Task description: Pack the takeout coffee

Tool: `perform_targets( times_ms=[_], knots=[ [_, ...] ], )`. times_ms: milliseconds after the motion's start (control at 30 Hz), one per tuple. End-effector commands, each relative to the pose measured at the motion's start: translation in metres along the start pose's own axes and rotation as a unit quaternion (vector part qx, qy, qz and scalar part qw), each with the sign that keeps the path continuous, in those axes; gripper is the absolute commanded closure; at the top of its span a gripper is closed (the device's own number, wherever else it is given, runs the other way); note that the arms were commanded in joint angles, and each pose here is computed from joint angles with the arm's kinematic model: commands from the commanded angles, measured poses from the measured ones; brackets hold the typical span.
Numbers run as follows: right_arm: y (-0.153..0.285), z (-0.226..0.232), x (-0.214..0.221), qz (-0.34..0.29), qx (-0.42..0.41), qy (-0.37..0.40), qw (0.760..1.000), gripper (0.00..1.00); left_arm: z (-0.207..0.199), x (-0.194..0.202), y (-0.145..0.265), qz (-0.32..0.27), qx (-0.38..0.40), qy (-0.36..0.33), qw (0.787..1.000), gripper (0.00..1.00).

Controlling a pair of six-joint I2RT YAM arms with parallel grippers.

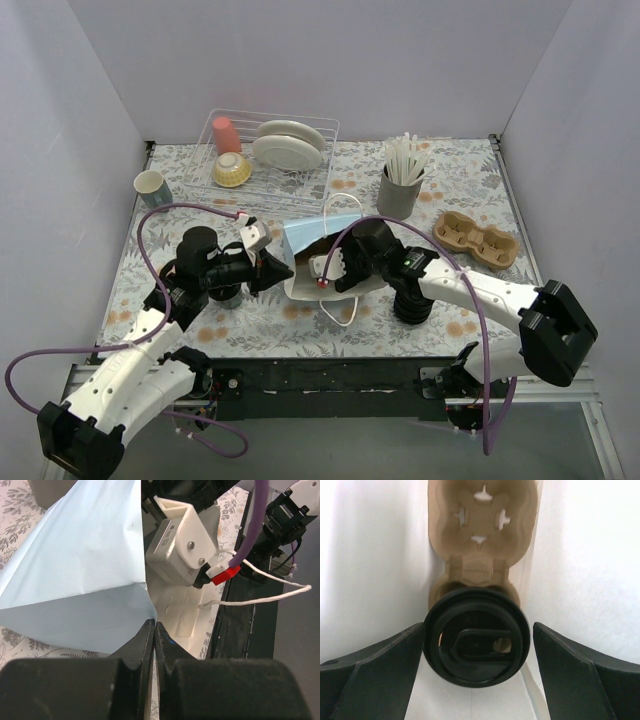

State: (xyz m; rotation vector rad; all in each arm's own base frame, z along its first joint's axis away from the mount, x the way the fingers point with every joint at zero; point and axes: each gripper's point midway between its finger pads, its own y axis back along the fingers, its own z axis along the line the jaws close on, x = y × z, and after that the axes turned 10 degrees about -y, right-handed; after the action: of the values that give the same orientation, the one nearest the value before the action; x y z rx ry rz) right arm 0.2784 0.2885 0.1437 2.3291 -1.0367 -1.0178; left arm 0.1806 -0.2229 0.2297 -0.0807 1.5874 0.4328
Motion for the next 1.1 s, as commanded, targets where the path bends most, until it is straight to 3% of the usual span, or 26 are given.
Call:
perform_targets(
  times_ms=[0, 700, 1067],
  knots=[
    [0.018, -0.016, -0.022, -0.03, 0.004, -0.012, 0.999, 0.04, 0.002, -0.019, 0.0, -0.018, -0.001, -0.009, 1.0, 1.0],
    [0.048, -0.022, -0.056, -0.069, -0.027, -0.048, 0.996, 0.01, 0.003, -0.03, -0.002, -0.004, 0.008, 0.023, 1.0, 1.0],
    [0.081, -0.063, -0.093, -0.101, -0.007, -0.103, 0.99, 0.07, -0.002, -0.048, 0.0, -0.031, 0.004, 0.08, 0.996, 1.0]
  ],
)
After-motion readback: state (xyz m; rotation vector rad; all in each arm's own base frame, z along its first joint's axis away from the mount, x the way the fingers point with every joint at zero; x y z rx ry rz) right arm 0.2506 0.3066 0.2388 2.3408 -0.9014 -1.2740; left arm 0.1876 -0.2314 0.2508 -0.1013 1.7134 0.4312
